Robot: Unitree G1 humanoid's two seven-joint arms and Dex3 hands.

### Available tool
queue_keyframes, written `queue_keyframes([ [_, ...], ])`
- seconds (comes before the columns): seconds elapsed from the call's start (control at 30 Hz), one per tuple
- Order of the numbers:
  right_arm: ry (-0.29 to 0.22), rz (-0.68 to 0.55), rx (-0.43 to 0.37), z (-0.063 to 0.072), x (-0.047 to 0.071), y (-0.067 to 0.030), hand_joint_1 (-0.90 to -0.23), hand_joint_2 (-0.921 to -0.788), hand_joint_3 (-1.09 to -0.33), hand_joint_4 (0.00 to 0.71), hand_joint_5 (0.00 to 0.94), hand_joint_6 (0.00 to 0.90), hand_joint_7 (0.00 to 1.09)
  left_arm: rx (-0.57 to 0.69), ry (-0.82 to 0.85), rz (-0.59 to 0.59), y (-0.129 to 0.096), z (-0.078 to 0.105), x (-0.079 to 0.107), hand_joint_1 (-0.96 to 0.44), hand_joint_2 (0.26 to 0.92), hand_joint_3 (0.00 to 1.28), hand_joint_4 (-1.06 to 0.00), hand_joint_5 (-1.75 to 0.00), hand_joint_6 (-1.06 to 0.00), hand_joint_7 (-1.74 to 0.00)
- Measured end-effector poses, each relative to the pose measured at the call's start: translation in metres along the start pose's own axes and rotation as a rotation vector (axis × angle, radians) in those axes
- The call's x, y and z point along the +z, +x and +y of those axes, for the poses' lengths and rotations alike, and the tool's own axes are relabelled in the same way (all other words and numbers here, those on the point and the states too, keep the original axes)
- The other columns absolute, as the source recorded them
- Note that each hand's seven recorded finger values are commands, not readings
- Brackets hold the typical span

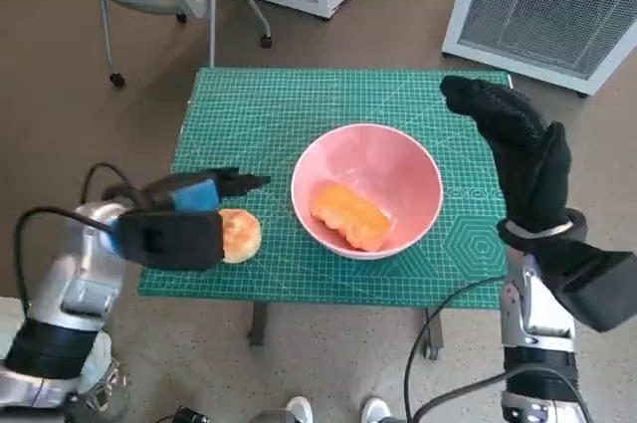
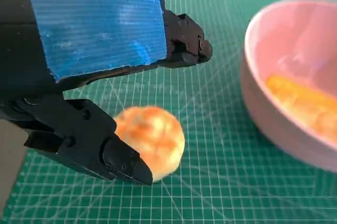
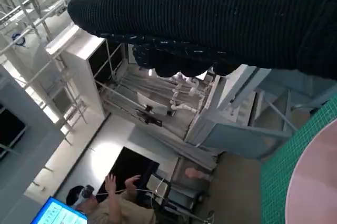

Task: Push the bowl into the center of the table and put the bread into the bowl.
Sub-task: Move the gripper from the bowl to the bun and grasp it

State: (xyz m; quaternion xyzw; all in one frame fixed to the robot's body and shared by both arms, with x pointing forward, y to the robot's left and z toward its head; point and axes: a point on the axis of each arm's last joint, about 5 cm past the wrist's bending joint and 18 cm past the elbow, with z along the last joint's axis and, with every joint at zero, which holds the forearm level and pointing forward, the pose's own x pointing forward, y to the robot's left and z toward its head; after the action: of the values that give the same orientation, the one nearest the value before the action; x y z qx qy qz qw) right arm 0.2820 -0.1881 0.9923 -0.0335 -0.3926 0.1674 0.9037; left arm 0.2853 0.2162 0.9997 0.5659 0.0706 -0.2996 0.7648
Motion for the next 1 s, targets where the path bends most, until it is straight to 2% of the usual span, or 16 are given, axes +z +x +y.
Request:
queue_keyframes([
  [0.23, -0.016, 0.001, 0.003, -0.004, 0.002, -0.0007, -0.602, -0.921, -0.675, 0.116, 0.002, -0.001, 0.4, -0.038, 0.02, 0.069, 0.014, -0.011, 0.001, -0.1, 0.751, 0.0, -0.16, -0.01, -0.31, -0.02],
  [0.33, -0.019, -0.001, 0.004, -0.004, 0.003, -0.0006, -0.603, -0.921, -0.675, 0.116, 0.002, -0.001, 0.4, -0.042, 0.031, 0.099, 0.02, -0.014, 0.001, -0.05, 0.757, 0.01, -0.22, -0.02, -0.38, -0.04],
  [0.37, -0.019, -0.001, 0.004, -0.004, 0.003, -0.0006, -0.603, -0.921, -0.675, 0.116, 0.002, -0.001, 0.4, -0.042, 0.035, 0.109, 0.021, -0.014, 0.001, -0.02, 0.764, 0.01, -0.28, -0.04, -0.43, -0.05],
  [0.4, -0.019, -0.001, 0.004, -0.004, 0.003, -0.0005, -0.603, -0.921, -0.675, 0.116, 0.002, -0.001, 0.4, -0.042, 0.035, 0.117, 0.023, -0.015, 0.001, 0.01, 0.773, 0.01, -0.44, -0.2, -0.51, -0.07],
  [0.43, -0.019, -0.001, 0.004, -0.004, 0.003, -0.0007, -0.603, -0.921, -0.675, 0.116, 0.002, -0.001, 0.4, -0.04, 0.042, 0.128, 0.025, -0.016, 0.0, 0.02, 0.777, 0.01, -0.46, -0.32, -0.53, -0.07],
  [0.47, -0.019, -0.001, 0.004, -0.004, 0.003, -0.0007, -0.603, -0.921, -0.675, 0.116, 0.002, -0.001, 0.4, -0.039, 0.05, 0.137, 0.027, -0.016, 0.0, 0.15, 0.781, 0.11, -0.56, -0.65, -0.61, -0.09],
  [0.5, -0.019, -0.001, 0.004, -0.004, 0.003, -0.0009, -0.603, -0.921, -0.675, 0.116, 0.002, -0.001, 0.4, -0.038, 0.058, 0.149, 0.029, -0.017, 0.0, 0.24, 0.752, 0.23, -0.61, -0.87, -0.66, -0.11],
  [0.57, -0.019, 0.001, 0.003, -0.005, 0.003, -0.0014, -0.603, -0.921, -0.675, 0.117, 0.002, -0.001, 0.4, -0.03, 0.072, 0.168, 0.032, -0.018, -0.001, 0.31, 0.746, 0.29, -0.68, -1.03, -0.74, -0.22],
  [0.6, -0.019, 0.002, 0.002, -0.005, 0.003, -0.0018, -0.603, -0.921, -0.675, 0.117, 0.002, -0.001, 0.4, -0.018, 0.082, 0.177, 0.034, -0.018, -0.001, 0.2, 0.785, 0.23, -0.72, -1.1, -0.72, -0.48],
  [0.63, -0.018, 0.003, 0.002, -0.005, 0.003, -0.002, -0.603, -0.921, -0.675, 0.117, 0.002, -0.001, 0.4, -0.005, 0.091, 0.184, 0.035, -0.017, -0.001, 0.13, 0.818, 0.19, -0.73, -1.14, -0.71, -0.65],
  [0.7, -0.018, 0.004, 0.001, -0.005, 0.003, -0.0023, -0.603, -0.921, -0.676, 0.117, 0.002, -0.001, 0.4, 0.012, 0.106, 0.196, 0.037, -0.017, -0.002, 0.07, 0.845, 0.14, -0.74, -1.18, -0.71, -0.81],
  [0.77, -0.018, 0.005, 0.001, -0.005, 0.003, -0.0028, -0.602, -0.921, -0.676, 0.117, 0.002, -0.001, 0.41, 0.026, 0.121, 0.203, 0.038, -0.017, -0.003, 0.04, 0.858, 0.12, -0.74, -1.2, -0.71, -0.89],
  [0.87, -0.018, 0.007, -0.002, -0.005, 0.003, -0.0041, -0.601, -0.921, -0.676, 0.117, 0.002, -0.001, 0.41, 0.04, 0.13, 0.203, 0.038, -0.018, -0.003, 0.01, 0.863, 0.11, -0.76, -1.13, -0.7, -1.03],
  [1.0, -0.018, 0.011, -0.005, -0.005, 0.003, -0.0051, -0.599, -0.921, -0.676, 0.118, 0.002, -0.001, 0.41, 0.05, 0.132, 0.189, 0.038, -0.017, -0.002, 0.0, 0.864, 0.11, -0.78, -1.1, -0.68, -1.07],
])
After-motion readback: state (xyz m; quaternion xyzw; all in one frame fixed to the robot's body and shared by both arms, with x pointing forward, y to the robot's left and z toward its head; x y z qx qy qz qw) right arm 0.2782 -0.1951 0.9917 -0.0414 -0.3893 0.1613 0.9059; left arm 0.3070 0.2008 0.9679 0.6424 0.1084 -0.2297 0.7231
